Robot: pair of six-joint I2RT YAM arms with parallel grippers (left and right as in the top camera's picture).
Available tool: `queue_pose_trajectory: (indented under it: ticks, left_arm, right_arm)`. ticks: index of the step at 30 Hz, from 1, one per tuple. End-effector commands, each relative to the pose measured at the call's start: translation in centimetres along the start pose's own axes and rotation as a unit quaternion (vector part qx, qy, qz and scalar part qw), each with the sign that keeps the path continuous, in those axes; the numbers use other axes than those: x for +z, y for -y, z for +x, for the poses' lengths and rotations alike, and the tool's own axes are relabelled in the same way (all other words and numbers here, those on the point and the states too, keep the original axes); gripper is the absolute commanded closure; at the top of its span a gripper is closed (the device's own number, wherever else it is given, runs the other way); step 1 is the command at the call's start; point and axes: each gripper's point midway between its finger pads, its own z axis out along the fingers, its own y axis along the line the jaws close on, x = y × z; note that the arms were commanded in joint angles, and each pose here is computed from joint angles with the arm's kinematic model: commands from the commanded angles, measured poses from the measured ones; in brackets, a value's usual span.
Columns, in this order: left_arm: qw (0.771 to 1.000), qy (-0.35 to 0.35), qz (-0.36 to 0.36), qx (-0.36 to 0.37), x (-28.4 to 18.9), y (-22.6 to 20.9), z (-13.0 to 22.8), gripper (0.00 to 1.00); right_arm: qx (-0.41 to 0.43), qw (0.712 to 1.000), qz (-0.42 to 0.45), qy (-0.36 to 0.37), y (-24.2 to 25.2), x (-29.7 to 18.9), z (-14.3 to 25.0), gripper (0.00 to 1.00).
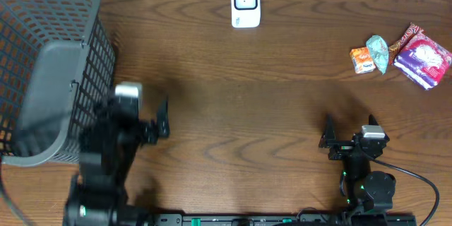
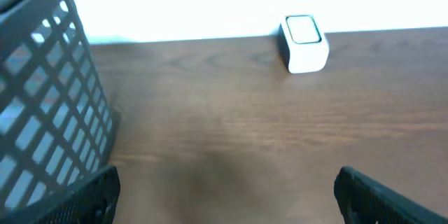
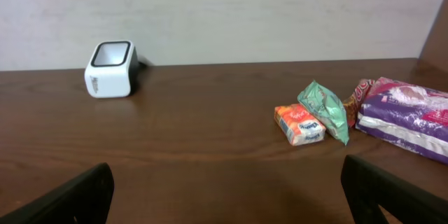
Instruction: Scan the item barcode
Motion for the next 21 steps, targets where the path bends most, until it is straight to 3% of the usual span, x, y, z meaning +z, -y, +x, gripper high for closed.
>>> queue_pose_trajectory:
  ticks: [1, 10, 21]
  left_arm:
    - [1.000, 0.024, 0.007, 0.018, -0.9, 0.2, 2.2, 0.02]
    - [0.999, 0.041, 0.006, 0.001, -0.5, 0.0, 5.9, 0.02]
    - [0.983, 0.181, -0.009, -0.005, 0.0, -1.0, 5.2, 0.02]
  right_arm:
    - [0.005, 1.000, 0.000, 0.001, 0.0, 0.0, 0.0, 0.01]
    - [0.005, 1.000, 0.000, 0.001, 0.0, 0.0, 0.0, 0.01]
    - [0.005, 1.000, 0.000, 0.001, 0.0, 0.0, 0.0, 0.01]
